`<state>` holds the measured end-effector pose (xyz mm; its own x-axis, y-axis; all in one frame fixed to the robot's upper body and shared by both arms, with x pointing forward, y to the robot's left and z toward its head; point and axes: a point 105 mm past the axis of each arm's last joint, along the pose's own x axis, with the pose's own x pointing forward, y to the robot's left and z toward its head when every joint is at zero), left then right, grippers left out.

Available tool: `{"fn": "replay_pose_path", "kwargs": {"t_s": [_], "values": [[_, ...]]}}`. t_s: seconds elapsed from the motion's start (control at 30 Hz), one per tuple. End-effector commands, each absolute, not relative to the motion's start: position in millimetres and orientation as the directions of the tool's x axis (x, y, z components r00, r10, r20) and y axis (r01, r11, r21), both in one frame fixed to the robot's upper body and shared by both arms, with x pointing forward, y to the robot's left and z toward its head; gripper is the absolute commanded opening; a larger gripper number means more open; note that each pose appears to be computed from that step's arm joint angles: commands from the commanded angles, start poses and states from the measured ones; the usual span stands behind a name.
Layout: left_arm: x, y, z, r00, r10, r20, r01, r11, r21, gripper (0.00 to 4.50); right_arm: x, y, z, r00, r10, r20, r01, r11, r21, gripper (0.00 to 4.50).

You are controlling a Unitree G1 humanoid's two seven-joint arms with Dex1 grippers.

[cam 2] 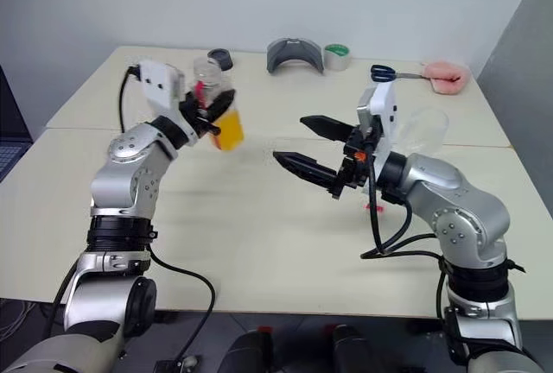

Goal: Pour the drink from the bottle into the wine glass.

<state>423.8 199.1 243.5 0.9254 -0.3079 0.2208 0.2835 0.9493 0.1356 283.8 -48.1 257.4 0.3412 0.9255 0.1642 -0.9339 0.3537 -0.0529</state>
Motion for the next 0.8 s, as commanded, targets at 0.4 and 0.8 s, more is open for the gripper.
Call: {"fn": "replay_pose_path", "kwargs": {"t_s": [0.4,0.8], "values": [[420,233,203,0.944,-0.184,0.274,0.163,0.982,0.099,1.8,284,-46,269,0.347,0.916,0.204,-0.923,0.372,-0.101,4.47],[420,234,178,0.954,-0.183,0.239,0.162,0.981,0.104,3.0,286,-46,268,0.372,0.904,0.211,-0.911,0.399,-0.102,4.5]]}}
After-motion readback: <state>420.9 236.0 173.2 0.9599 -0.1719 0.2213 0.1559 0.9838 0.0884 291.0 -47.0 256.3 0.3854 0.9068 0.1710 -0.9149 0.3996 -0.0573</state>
